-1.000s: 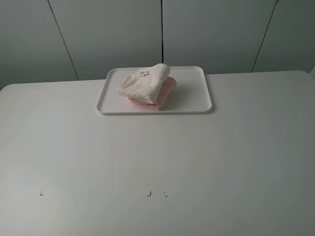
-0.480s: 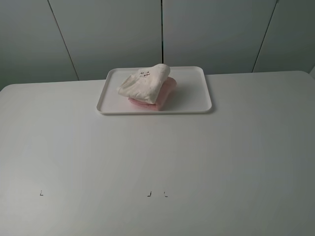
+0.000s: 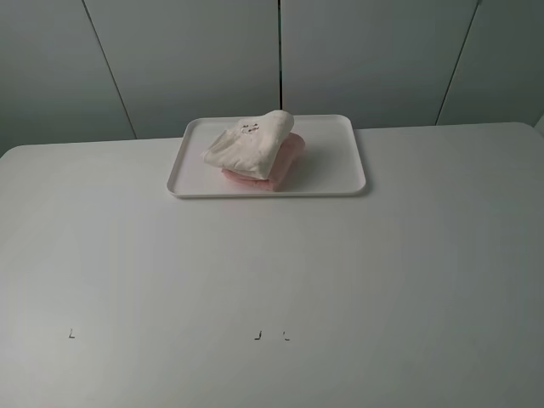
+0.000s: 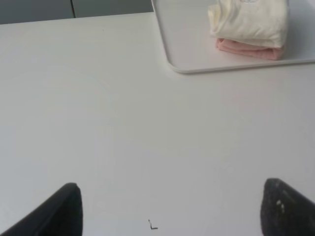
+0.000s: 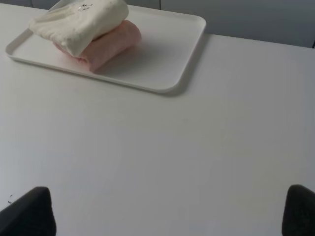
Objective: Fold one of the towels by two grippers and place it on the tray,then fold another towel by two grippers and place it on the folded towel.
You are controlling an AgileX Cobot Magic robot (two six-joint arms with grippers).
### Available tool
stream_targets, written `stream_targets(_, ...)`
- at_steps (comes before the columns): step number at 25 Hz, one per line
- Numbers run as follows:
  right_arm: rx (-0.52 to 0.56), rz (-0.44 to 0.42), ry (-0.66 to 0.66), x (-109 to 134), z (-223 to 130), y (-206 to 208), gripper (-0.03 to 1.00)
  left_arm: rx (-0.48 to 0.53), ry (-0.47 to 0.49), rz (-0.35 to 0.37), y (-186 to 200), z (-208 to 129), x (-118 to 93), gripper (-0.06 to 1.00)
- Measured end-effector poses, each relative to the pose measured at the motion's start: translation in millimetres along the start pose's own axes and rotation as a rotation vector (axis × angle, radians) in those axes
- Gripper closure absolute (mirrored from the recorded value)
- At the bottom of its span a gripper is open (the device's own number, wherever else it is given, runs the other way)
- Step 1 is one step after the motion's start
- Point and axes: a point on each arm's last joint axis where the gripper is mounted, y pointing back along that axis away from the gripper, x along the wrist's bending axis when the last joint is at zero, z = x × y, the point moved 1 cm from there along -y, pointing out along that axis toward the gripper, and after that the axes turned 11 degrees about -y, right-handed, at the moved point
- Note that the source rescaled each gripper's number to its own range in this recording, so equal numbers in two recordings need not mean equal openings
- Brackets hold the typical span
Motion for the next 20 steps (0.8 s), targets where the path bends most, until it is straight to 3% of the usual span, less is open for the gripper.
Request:
stream_targets(5,-0.002,0.000,0.000,0.0,0.2,0.0,-0.03,0.001,0.006,0.004,0.0,0.0,0.2,0.00)
stream_targets(10,-0.006,-0.019,-0.011,0.0,0.3,-0.1,-0.03,0.008,0.032,0.067,-0.4,0.1,0.5,0.00)
stream_targets(20,-0.059,-0.265,-0.154,-0.3,0.7,-0.8,-0.03,0.010,0.039,0.081,-0.4,0.1,0.5,0.00)
